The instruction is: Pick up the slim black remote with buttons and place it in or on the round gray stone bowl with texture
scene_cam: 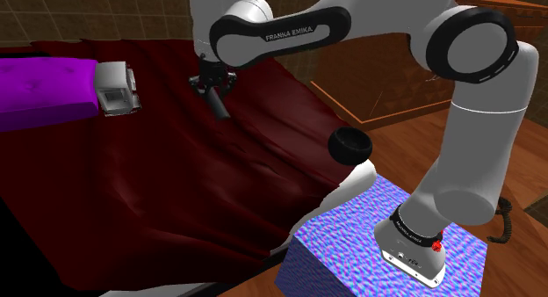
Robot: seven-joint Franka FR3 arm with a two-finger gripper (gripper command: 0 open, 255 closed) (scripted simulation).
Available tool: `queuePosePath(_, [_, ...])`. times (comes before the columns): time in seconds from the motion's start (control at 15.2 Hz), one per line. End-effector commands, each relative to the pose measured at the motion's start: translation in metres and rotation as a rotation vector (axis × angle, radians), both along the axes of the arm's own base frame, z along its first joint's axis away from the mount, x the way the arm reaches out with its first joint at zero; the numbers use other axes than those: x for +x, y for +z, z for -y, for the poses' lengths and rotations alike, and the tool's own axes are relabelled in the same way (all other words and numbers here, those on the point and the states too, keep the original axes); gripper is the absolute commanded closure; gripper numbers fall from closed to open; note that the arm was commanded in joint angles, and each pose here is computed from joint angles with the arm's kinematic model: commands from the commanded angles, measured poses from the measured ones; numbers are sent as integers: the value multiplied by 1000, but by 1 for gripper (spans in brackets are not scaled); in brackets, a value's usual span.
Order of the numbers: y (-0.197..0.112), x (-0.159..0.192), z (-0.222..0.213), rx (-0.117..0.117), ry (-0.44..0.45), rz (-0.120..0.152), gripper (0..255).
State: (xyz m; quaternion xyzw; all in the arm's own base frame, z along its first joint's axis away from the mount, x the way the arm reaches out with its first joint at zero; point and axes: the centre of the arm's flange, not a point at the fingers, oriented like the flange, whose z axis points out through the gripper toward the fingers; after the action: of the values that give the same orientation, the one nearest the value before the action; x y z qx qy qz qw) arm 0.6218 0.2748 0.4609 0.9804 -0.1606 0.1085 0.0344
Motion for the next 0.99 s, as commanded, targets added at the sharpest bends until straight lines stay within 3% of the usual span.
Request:
queuePosePath(0.0, [11,0,1,0,0,0,255])
queuePosePath(0.13, [20,0,1,0,0,0,255])
queuePosePath(0.92, [16,-121,103,0,0,0,255])
